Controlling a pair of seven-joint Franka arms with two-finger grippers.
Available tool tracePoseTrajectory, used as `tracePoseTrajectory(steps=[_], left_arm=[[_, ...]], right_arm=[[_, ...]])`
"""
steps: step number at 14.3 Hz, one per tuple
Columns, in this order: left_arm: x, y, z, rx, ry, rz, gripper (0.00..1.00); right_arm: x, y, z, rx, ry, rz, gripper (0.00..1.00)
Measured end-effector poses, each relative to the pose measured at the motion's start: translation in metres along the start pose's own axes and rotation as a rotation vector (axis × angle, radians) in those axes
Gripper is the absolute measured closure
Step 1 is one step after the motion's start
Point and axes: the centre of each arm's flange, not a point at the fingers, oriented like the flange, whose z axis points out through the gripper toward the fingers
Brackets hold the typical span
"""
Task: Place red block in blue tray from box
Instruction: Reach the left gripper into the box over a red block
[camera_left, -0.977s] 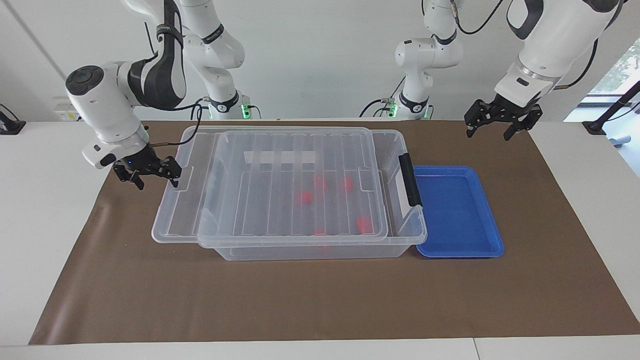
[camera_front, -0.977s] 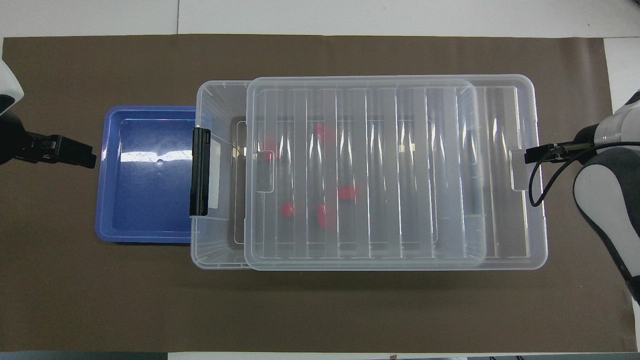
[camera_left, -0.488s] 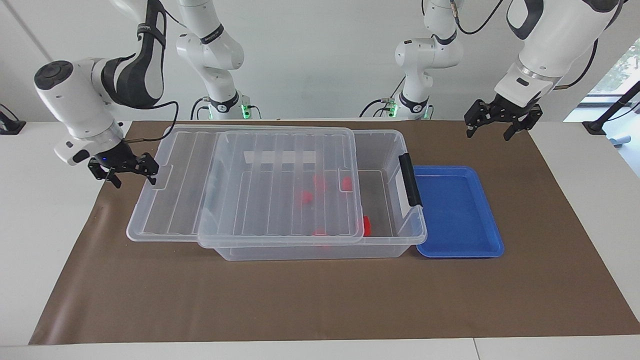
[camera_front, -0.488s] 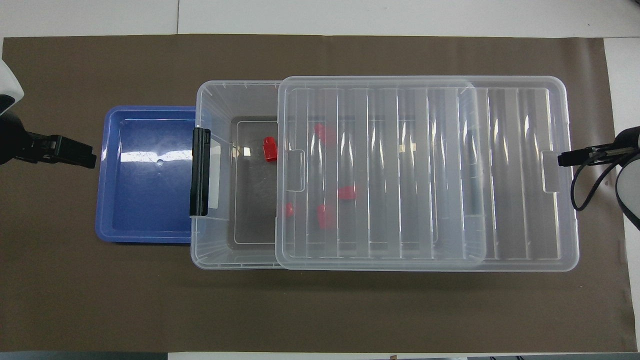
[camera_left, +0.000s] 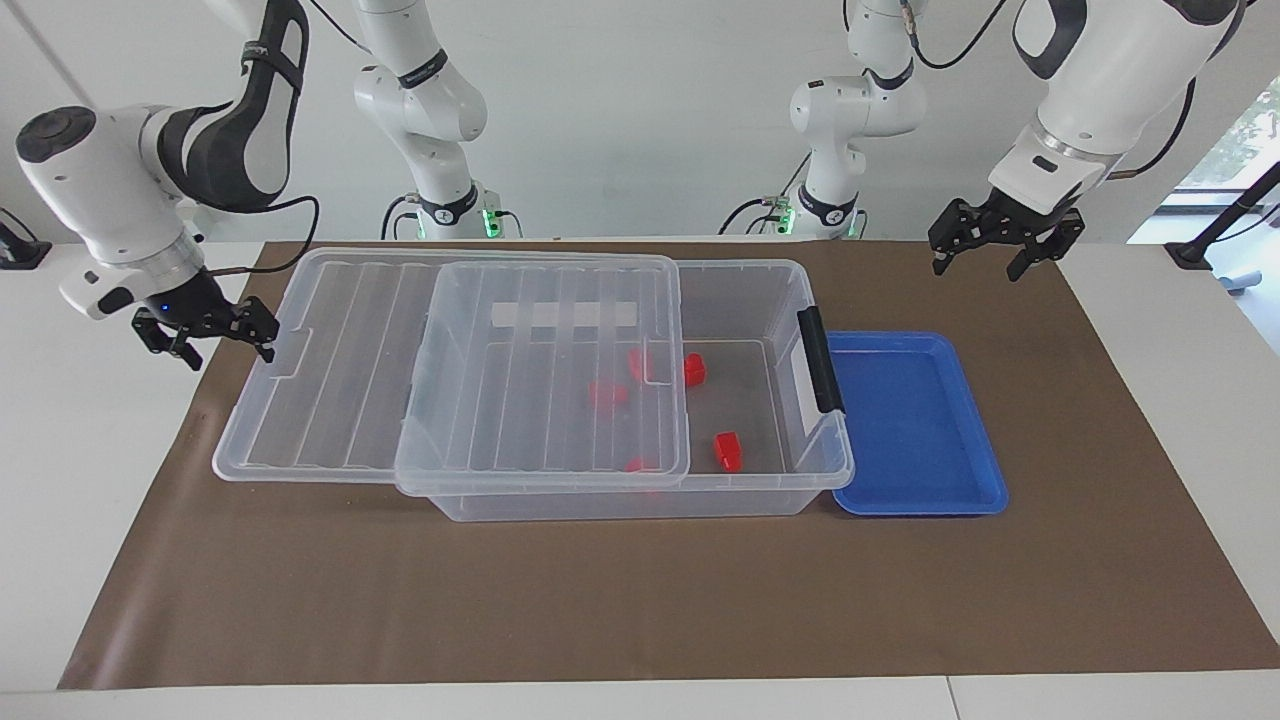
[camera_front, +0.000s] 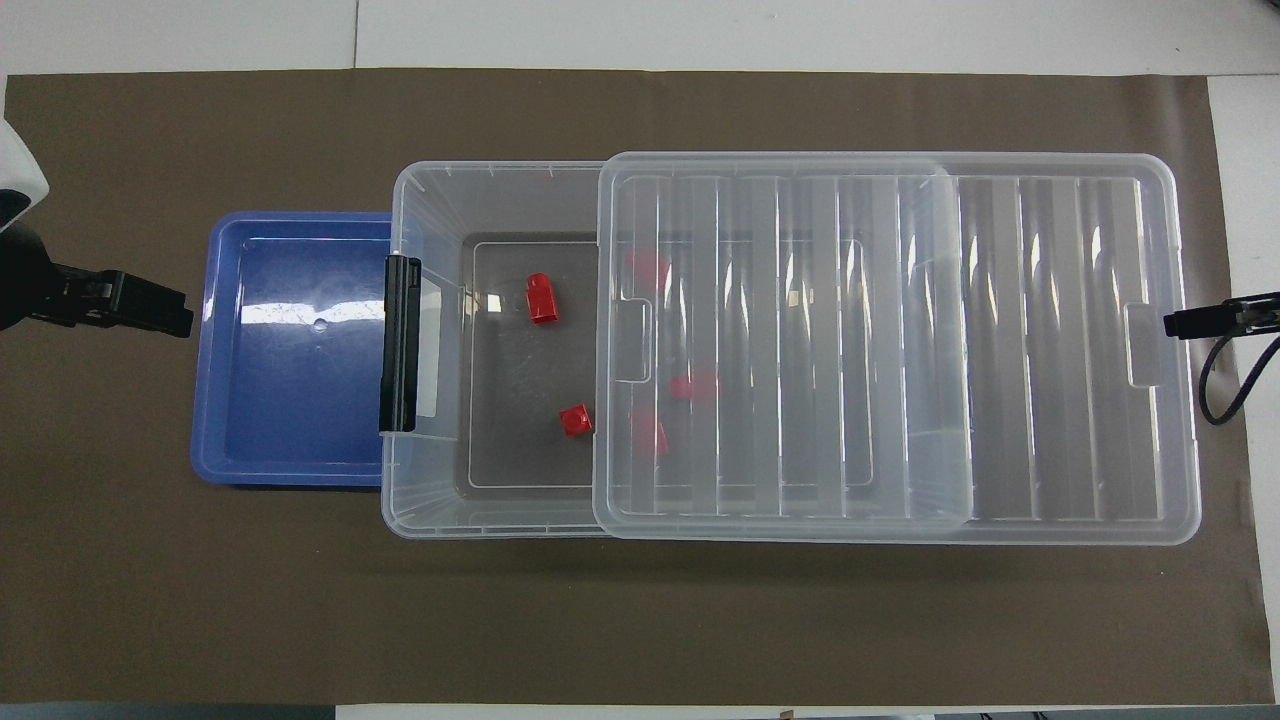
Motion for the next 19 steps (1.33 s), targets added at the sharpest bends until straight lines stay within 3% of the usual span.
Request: tracePoseTrajectory(steps=[4,8,14,19], left_arm=[[0.003,0.017,-0.001,0.002,0.021,0.029,0.0],[0.011,0.094,0.025,0.001,0.064,0.057,0.0],[0.018,0.201,0.11,-0.029,0.121,-0.006,0.0],[0.051,0.245,0.205,-0.065,0.151,-0.052,0.0]], right_arm=[[-0.005,0.015,-0.003,-0.011,0.002,-0.01,0.0],[-0.011,0.029,-0.004,-0.023,0.002,-0.001,0.0],[-0.014,0.044,-0.006,-0.045,0.022,-0.005,0.0],[0.008,0.029,-0.041,-0.02,-0.017,-0.044,0.0]])
